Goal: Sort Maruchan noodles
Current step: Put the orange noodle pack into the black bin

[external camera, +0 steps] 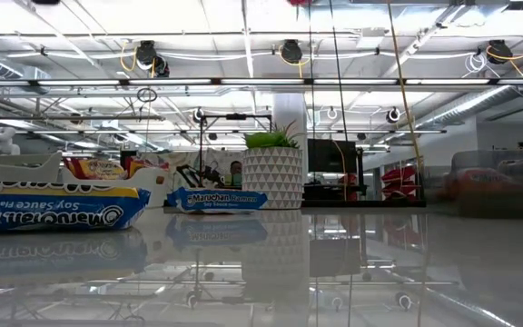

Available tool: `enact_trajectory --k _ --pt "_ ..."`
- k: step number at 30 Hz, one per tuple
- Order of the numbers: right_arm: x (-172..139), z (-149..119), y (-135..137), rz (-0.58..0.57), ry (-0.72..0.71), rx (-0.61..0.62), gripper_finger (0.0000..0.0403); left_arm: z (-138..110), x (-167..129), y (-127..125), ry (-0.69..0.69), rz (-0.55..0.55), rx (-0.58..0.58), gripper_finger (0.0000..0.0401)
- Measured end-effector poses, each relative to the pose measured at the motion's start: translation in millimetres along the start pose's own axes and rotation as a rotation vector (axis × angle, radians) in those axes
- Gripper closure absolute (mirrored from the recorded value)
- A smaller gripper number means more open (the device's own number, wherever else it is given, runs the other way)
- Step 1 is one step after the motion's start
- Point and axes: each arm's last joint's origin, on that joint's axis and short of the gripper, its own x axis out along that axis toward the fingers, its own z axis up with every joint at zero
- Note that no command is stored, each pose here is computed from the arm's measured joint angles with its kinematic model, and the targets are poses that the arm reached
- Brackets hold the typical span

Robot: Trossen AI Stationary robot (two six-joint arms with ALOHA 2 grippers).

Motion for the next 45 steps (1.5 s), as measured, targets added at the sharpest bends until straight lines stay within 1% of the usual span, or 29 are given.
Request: enact_trajectory --k 1,4,5,7,12,16,20,28,32,36,41,45 --pt "0.0 0.2 0.4 0.015 -0.003 0.009 0.0403 -2.1 1.7 1.1 -0.001 0.016 -0.003 0.0069" --pt "2.1 0.2 1.1 0.049 -0.008 0.034 0.0403 -9.1 6.7 8.9 -0.001 0.172 -0.083 0.0068" --pt "3.7 -0.2 1.6 0.052 -0.007 0.043 0.0403 -11.7 8.7 11.0 0.001 0.196 -0.102 0.0068" --pt "7.0 -1.4 2.7 0.052 -0.003 0.052 0.0403 -15.3 12.4 13.8 -0.003 0.207 -0.128 0.0068" --pt "12.9 -2.2 4.2 0.084 -0.004 0.08 0.0403 -14.3 14.3 13.1 -0.047 0.188 -0.131 0.0068" --pt "14.9 -0.4 4.3 0.108 -0.018 0.107 0.0403 -14.1 14.3 13.0 -0.048 0.187 -0.12 0.0068" --pt "15.0 0.2 5.1 0.119 -0.042 0.125 0.0403 -14.0 15.9 13.9 -0.047 0.162 -0.124 0.0068" --pt "15.4 -3.8 7.7 0.142 -0.053 0.159 0.0403 -13.3 24.2 21.6 -0.049 0.124 -0.16 0.0068" --pt "16.6 -4.3 7.9 0.148 -0.078 0.189 0.0403 -13.1 26.5 24.2 -0.052 0.126 -0.177 0.0068" --pt "16.6 -8.2 10.1 0.178 -0.105 0.205 0.0403 -12.8 26.6 24.4 -0.053 0.127 -0.16 0.0068" --pt "20.5 -13.8 10.2 0.168 -0.106 0.22 0.0403 -9.1 26.6 23.7 -0.077 0.104 -0.131 0.0068" --pt "25.6 -20.1 10.2 0.16 -0.091 0.244 0.0403 -8.9 28.3 25.9 -0.077 0.113 -0.119 0.0068"
